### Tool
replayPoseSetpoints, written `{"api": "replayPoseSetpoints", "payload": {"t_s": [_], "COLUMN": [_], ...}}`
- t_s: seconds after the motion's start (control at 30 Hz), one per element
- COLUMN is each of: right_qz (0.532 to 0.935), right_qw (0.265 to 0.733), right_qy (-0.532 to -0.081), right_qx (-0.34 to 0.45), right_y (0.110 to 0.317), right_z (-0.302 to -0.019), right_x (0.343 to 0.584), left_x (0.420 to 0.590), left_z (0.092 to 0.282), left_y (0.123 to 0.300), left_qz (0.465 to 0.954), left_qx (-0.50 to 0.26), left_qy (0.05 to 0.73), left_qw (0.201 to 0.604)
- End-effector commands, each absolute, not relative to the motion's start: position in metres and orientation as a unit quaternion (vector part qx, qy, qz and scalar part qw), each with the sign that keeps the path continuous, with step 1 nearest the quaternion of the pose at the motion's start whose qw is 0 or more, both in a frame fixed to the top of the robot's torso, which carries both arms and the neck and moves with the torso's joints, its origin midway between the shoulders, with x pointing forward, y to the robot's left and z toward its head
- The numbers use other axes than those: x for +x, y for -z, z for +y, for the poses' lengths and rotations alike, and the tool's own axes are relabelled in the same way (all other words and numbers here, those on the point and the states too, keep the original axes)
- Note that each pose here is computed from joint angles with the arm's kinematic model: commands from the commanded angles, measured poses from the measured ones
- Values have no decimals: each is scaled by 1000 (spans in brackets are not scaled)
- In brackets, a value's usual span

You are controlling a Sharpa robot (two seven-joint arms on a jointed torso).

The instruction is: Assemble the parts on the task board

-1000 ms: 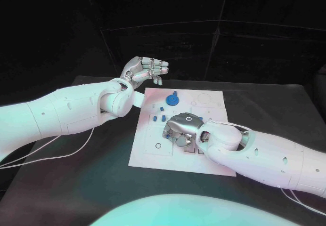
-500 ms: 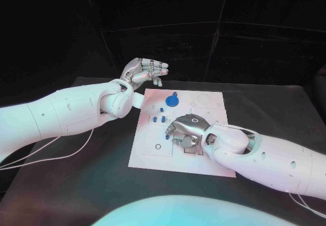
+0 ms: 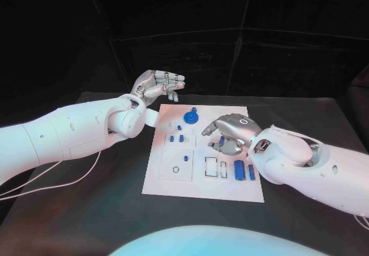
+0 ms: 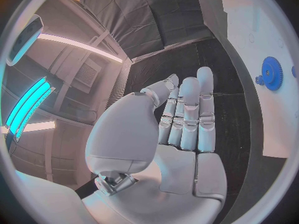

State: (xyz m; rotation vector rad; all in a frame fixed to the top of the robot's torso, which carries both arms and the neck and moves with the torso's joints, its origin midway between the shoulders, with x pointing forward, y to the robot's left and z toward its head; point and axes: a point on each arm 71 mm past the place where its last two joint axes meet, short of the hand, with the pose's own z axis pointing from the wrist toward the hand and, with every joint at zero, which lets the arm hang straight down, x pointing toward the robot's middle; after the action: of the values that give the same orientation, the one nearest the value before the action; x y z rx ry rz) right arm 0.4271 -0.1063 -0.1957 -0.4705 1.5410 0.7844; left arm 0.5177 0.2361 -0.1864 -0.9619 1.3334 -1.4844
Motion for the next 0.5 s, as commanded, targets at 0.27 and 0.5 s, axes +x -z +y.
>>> {"api": "replayPoseSetpoints", "payload": {"t_s": [0.27, 0.5], "right_qz": [715, 735], "right_qw": [616, 596], "right_qy": [-268, -251], "right_qx": [-192, -204], "right_y": [189, 194], "right_z": [-138, -141], "right_x": [447, 450], "left_x": [518, 518], "left_z": [234, 235], "left_y": [185, 185], "left_qz": [538, 537], "left_qx": [-386, -386], "left_qy": [605, 605], "left_qw": [442, 443]}}
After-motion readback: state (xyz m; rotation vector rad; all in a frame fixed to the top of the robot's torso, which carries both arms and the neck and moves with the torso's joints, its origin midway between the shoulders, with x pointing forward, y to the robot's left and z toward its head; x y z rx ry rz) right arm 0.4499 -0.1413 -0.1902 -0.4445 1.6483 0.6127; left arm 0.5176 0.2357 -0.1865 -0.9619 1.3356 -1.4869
